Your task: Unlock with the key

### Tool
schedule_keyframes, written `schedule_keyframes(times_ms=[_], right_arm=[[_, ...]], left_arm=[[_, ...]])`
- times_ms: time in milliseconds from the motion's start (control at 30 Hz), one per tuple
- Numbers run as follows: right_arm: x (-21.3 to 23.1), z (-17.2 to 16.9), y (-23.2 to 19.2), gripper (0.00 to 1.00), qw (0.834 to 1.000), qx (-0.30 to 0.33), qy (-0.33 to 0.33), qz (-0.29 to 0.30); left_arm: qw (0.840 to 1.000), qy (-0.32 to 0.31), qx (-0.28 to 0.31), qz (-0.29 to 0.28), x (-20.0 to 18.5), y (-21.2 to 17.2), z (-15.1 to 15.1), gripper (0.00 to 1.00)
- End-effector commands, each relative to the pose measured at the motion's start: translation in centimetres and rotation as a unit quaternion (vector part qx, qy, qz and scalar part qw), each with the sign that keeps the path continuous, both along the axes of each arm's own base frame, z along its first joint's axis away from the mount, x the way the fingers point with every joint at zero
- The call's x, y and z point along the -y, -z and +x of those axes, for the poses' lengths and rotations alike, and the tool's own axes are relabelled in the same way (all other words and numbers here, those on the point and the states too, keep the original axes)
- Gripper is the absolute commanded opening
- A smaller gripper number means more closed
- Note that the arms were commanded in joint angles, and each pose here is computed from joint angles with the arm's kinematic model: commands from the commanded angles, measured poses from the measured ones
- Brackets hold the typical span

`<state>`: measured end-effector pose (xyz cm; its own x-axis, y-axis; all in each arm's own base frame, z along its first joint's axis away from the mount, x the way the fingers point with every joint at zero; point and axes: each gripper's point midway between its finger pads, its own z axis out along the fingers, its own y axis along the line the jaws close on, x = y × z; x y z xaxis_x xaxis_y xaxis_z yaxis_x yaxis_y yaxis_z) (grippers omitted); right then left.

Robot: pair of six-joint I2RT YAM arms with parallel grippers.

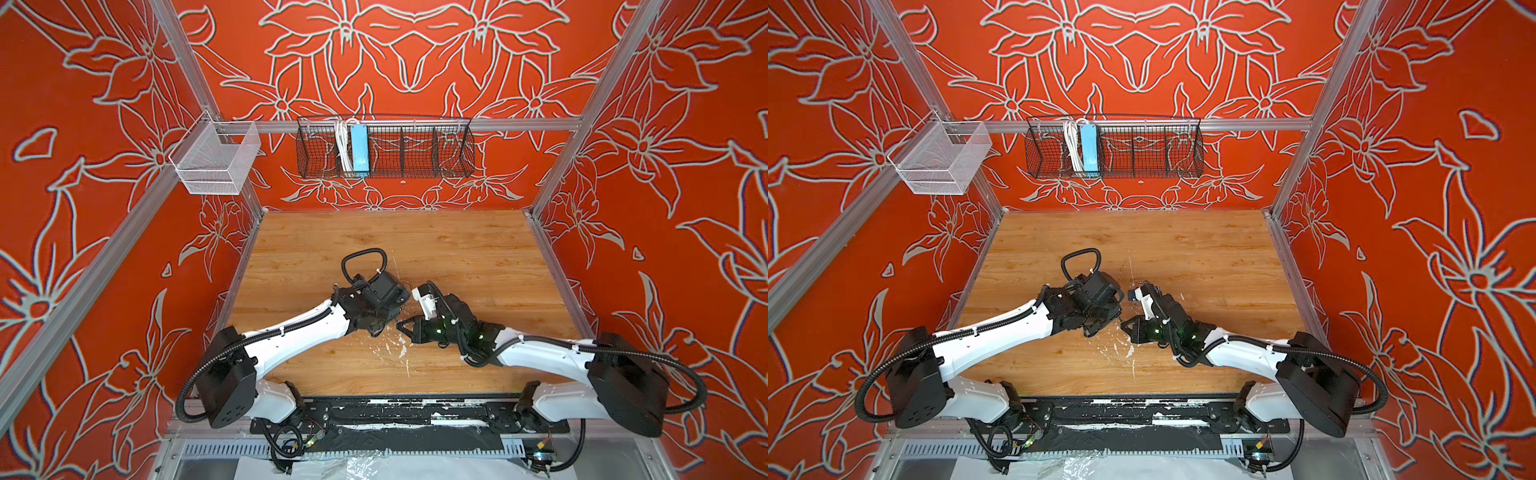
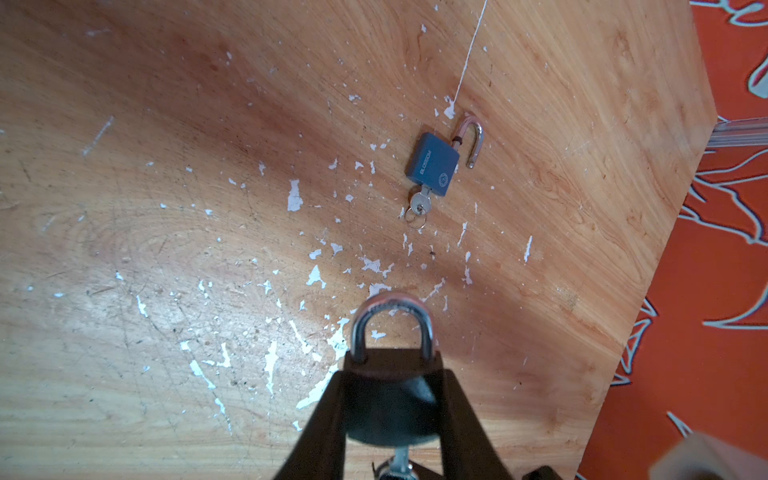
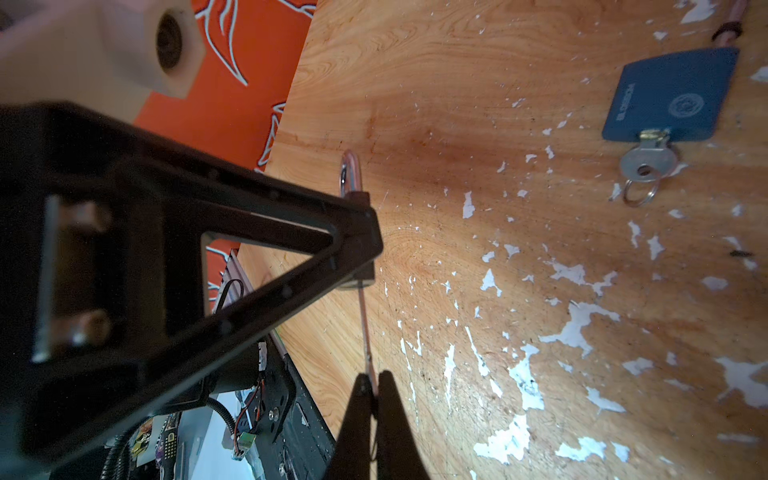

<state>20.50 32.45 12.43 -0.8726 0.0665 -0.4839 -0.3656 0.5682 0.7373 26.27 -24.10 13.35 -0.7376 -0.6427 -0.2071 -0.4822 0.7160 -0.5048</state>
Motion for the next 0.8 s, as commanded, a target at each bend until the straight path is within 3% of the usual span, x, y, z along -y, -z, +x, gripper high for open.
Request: schedule_keyframes(times_ms=[0,767], right_arm=[[-0.8,0.8,-1.4,0.0,1.0,0.019,0.006,0.011],[-0.4,2.4,-2.3,0.0,0.999,0.0,0.022,0.026]], left_arm=[[1.0,0.004,0.019,-0.014,0.6,-1.7,0.3,0.14],[1.0,-0.001,0.016,0.011,-0.1,-1.2,0.1,0.09]])
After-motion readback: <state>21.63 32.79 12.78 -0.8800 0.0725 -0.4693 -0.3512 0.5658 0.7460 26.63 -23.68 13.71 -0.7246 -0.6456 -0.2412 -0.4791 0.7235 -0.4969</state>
